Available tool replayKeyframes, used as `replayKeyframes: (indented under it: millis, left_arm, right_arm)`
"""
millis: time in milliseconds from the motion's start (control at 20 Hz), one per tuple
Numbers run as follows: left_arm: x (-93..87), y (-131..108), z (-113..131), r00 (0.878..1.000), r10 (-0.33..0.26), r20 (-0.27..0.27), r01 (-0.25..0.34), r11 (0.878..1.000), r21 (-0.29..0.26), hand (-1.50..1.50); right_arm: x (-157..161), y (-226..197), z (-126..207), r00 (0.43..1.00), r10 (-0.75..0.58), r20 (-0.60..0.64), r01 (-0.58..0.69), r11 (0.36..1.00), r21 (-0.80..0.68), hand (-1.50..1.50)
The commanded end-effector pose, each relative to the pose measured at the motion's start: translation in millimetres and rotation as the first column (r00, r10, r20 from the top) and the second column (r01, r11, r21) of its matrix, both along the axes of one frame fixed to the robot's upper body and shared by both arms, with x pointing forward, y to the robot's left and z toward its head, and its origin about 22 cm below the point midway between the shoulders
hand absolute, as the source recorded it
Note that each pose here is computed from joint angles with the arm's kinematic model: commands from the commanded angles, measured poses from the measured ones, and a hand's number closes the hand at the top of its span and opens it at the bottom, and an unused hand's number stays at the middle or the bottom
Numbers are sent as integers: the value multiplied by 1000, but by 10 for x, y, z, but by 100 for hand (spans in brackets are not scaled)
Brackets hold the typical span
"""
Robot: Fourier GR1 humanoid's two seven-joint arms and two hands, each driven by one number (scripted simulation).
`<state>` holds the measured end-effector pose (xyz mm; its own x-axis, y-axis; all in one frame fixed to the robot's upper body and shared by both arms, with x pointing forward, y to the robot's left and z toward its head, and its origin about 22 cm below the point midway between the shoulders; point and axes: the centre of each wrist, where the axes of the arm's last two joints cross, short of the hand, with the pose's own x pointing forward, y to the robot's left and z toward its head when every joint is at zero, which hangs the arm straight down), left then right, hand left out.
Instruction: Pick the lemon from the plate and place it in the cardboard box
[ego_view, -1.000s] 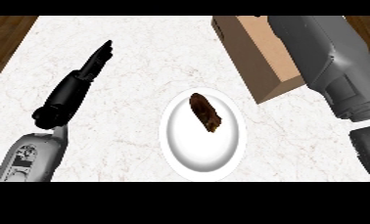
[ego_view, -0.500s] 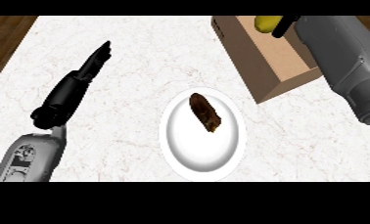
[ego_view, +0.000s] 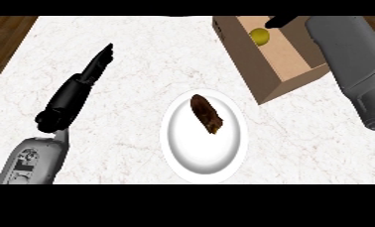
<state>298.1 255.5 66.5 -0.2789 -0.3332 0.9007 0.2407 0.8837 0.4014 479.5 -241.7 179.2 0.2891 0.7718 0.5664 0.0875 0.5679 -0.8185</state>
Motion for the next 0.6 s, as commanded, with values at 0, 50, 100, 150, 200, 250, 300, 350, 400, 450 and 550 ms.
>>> replayKeyframes:
  millis: [0, 50, 100, 150, 200, 250, 300, 350, 400, 450, 550]
  left_arm:
    - [17, -3, 31, 1000, -6, 10, 6, 1000, -11, 0]
    - [-18, 134, -3, 1000, 10, 1, -10, 1000, 11, 0]
    - [-2, 16, 19, 1000, 10, -1, -10, 1000, -8, 0]
    - [-2, 81, 60, 1000, 1, 0, -1, 1000, -17, 0]
    - [45, 34, 107, 1000, 7, -4, -7, 1000, -15, 0]
    - [-32, -29, -30, 1000, 6, 3, -6, 1000, -6, 0]
    - [-31, 92, -9, 1000, 20, 8, -20, 1000, 15, 0]
    - [-39, 70, -10, 1000, 25, -9, -25, 1000, -1, 0]
    - [42, 13, 88, 1000, -2, -13, 2, 1000, 5, 0]
    - [37, 49, 44, 1000, 20, -12, -20, 1000, 0, 0]
    - [57, 1, 88, 1000, 18, -4, -18, 1000, -11, 0]
  right_arm:
    - [6, -5, 258, 948, -125, 291, 25, 945, 325, -150]
    - [-11, -118, 284, 923, -186, 337, 44, 921, 387, -150]
    - [-8, -88, 306, 909, -238, 342, 57, 884, 464, -150]
    - [-19, -139, 272, 890, -299, 345, 78, 845, 530, -150]
    - [-56, -290, 160, 872, -324, 366, 73, 827, 558, -150]
    - [-54, -299, 201, 850, -371, 373, 89, 800, 594, -150]
    - [-98, -419, 9, 839, -395, 374, 104, 792, 602, -150]
    - [-161, -626, -92, 828, -422, 371, 115, 774, 623, -150]
    - [-134, -480, -147, 831, -414, 372, 100, 769, 631, -150]
    - [-209, -667, -299, 821, -429, 376, 115, 770, 627, -150]
    - [-232, -745, -324, 780, -468, 415, 123, 765, 632, -150]
